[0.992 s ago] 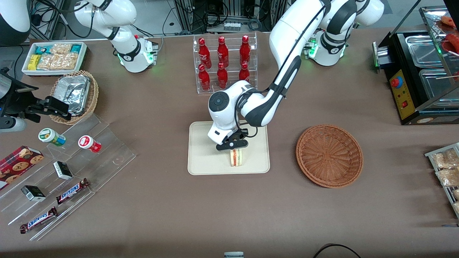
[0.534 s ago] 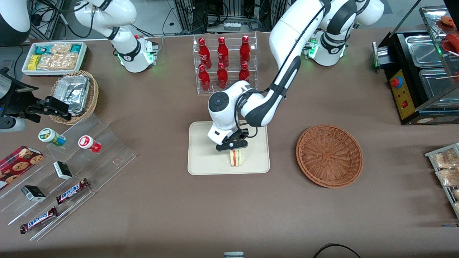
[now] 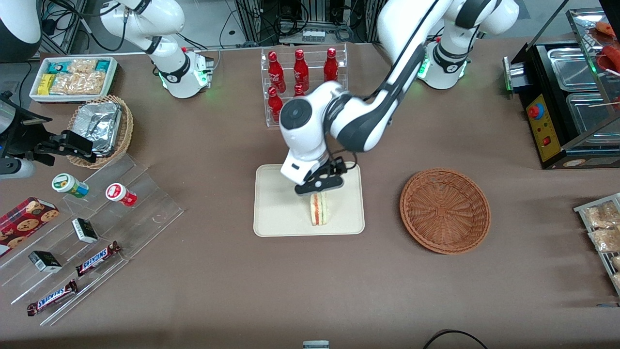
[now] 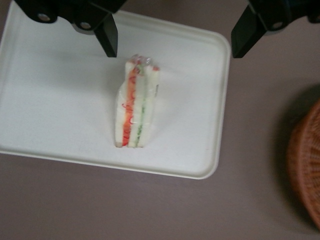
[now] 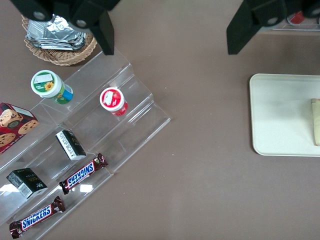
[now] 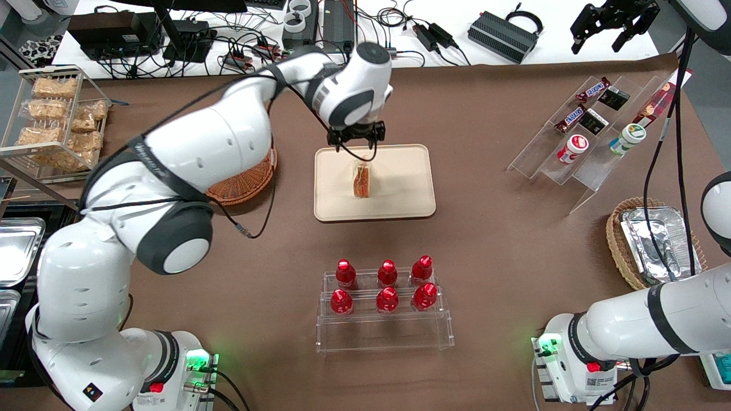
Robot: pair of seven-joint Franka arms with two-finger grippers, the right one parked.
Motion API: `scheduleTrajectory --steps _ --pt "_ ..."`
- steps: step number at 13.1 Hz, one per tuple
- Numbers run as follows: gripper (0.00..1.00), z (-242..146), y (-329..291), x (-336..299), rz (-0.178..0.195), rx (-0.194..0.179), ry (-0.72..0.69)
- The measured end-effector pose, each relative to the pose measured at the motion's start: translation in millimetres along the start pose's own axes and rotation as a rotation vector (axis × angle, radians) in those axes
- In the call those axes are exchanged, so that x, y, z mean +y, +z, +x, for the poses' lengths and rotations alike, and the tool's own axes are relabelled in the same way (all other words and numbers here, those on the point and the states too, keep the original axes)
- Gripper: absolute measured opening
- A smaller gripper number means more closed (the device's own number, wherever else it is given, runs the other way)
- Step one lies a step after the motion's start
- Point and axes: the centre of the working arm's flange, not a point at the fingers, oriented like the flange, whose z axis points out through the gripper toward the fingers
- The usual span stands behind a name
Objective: Place sandwich from basket to tray
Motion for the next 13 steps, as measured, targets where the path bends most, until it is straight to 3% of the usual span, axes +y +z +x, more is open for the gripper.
scheduleTrajectory --steps 8,13 --pt "1.00 78 -121 -153 0.009 -0.030 -0.207" --pt "1.00 107 -154 -263 0.026 -0.073 -0.108"
